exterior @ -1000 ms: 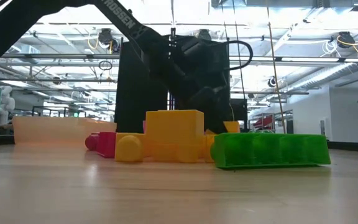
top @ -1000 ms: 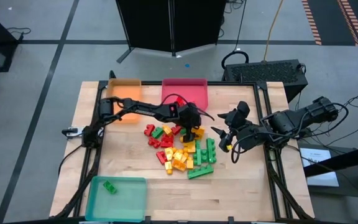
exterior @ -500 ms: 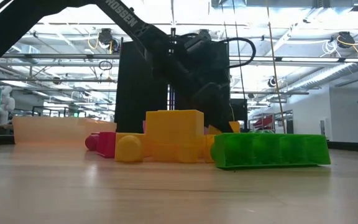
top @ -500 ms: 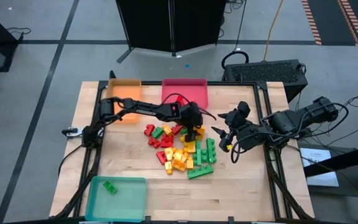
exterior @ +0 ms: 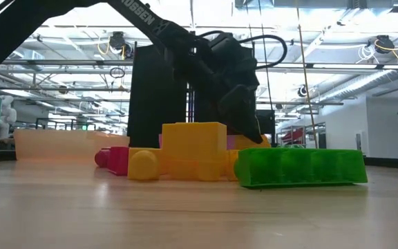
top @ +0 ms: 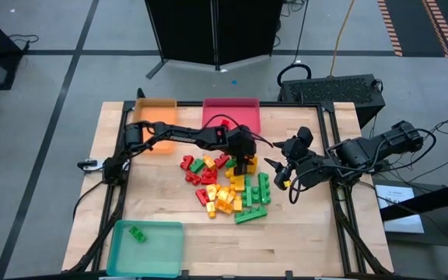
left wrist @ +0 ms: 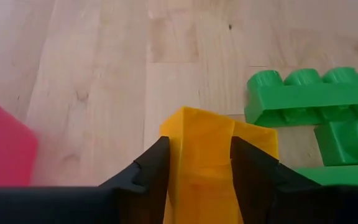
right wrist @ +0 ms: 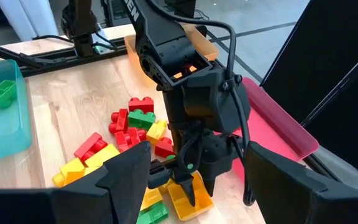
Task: Sort blocks
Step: Put the yellow game piece into the yellow bin
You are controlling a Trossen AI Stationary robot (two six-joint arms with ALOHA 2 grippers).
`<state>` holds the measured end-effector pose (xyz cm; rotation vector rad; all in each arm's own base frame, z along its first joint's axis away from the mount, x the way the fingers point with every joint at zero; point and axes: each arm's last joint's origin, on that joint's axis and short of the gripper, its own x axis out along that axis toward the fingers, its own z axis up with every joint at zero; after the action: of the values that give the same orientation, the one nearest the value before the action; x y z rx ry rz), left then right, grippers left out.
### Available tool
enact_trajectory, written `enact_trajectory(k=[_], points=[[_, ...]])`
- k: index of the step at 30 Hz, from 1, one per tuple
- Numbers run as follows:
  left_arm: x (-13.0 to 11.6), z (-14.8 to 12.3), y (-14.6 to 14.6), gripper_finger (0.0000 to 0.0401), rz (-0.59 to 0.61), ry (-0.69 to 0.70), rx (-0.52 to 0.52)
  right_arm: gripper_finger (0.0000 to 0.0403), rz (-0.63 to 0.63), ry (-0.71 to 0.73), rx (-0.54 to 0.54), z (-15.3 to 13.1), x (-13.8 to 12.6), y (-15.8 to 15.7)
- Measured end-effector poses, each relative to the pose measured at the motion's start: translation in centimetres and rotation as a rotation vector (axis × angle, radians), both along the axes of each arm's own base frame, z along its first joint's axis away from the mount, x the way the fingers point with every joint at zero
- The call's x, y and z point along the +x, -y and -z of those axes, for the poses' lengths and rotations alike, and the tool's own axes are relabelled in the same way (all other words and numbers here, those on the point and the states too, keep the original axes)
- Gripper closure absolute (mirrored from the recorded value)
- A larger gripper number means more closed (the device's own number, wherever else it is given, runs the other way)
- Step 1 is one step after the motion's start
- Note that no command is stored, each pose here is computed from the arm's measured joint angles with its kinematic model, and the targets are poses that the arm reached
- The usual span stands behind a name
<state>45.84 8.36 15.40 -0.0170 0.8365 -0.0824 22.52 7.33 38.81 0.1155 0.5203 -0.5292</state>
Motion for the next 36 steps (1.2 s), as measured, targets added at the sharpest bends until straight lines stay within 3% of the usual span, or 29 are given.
enact_trajectory(k=[18,28,36], points=[[-0.1,-1.6,-0.3,0.0268,-0.054,-0.044,0.007,0.0154,0.003,0.002,-0.002,0.0,0.0,0.0],[-0.7,-7.6,-0.4,0.0268,-0.069,-0.018,0.027,0.0154,0.003,0.005,0.000,-0.1,0.0,0.0],[-6.4,-13.5,-3.6,0.0268,-0.191,-0.052,0.050,0.0154,0.003,0.010,0.003,-0.1,0.0,0.0]])
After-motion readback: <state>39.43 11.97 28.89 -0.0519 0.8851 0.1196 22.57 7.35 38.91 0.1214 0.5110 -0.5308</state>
